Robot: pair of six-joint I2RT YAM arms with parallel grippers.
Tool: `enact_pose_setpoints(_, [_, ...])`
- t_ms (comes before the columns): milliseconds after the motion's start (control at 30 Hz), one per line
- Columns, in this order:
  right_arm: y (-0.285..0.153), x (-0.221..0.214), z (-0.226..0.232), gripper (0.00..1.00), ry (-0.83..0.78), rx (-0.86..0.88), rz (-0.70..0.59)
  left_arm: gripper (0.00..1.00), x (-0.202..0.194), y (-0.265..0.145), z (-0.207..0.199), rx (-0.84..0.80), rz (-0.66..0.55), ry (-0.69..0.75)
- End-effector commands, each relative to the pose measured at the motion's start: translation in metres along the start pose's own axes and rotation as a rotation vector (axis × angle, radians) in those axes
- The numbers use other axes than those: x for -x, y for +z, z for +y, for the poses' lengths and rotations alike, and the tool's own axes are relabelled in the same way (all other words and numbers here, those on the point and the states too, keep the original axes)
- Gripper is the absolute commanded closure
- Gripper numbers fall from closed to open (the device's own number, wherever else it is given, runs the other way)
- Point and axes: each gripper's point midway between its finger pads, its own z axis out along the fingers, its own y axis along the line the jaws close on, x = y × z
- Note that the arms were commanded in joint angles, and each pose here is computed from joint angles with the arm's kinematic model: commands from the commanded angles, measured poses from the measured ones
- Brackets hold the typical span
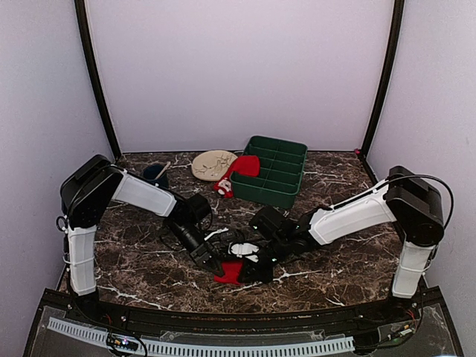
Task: Roll the socks
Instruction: Roll the sock at the center of the board.
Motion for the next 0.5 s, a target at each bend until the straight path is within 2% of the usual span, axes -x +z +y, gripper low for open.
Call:
enact_pose_setpoints(0, [0.002,0.001,0.000,0.95,0.051,0.054,-0.007,0.68,-0.003,-0.012,0.013,0.113,-0.015,0.004])
enact_pose_setpoints(467, [-0.004,-0.001,-0.008,0.95,0.183,0.138,-0.024,0.66,0.011,-0.042,0.015,0.265,-0.113,0.080])
